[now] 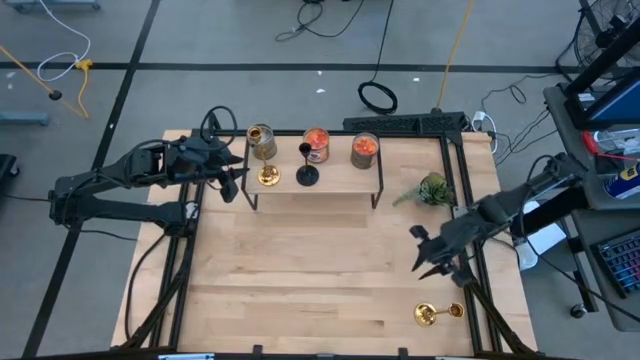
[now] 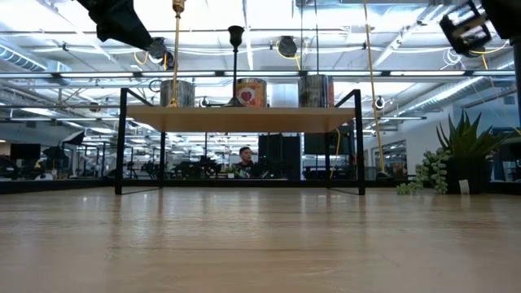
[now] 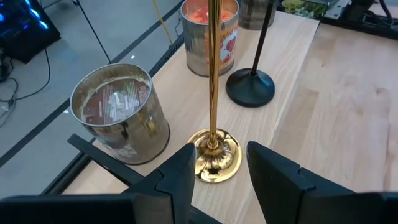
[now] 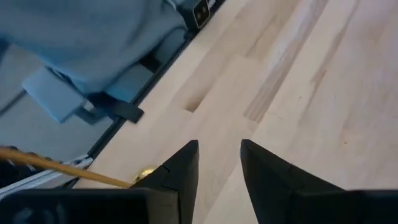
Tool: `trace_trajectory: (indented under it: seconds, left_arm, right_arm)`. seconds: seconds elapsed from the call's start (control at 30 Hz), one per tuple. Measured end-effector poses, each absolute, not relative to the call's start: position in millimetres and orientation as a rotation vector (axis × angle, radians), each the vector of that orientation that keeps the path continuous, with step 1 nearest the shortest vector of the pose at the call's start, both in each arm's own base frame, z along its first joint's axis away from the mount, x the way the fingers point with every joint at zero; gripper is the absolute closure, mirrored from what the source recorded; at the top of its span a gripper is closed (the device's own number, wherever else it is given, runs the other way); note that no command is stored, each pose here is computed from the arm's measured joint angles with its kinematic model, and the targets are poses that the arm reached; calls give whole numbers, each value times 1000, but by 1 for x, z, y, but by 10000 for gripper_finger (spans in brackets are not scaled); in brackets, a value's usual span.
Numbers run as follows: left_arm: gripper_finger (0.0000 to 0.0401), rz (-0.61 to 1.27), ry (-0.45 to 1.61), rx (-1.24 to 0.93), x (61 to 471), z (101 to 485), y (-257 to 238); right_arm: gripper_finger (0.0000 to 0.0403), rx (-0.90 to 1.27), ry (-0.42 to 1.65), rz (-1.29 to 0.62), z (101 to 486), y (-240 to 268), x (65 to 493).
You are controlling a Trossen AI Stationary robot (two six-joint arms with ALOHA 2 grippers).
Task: Pick & Place candle stick holders
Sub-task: Put the gold candle holder on the shelf
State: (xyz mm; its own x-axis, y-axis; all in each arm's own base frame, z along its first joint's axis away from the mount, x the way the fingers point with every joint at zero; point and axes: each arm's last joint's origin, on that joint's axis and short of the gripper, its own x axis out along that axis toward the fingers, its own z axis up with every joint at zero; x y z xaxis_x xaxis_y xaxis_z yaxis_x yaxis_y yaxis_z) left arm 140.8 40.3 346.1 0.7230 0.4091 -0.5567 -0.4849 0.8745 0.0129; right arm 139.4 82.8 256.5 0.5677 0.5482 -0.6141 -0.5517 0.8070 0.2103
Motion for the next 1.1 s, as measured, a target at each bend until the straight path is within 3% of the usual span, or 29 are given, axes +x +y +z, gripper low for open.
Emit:
trace_trajectory:
  seconds: [0.33,0.73,1.0,1.1]
  left_arm:
    - [247,501,578,-152,141,346,40]
    - [247,506,573,-171,141,346,40]
    - [247,507,573,-175,141,346,40]
    - [247,507,573,-175,141,346,40]
  right_arm:
    - [300,-37,556,759,204,72,98]
    - [298,29,329,1028,188,81,83]
    - [298,45,188,1055,162,84,84]
    - [298,57,73,1062,168,84,84]
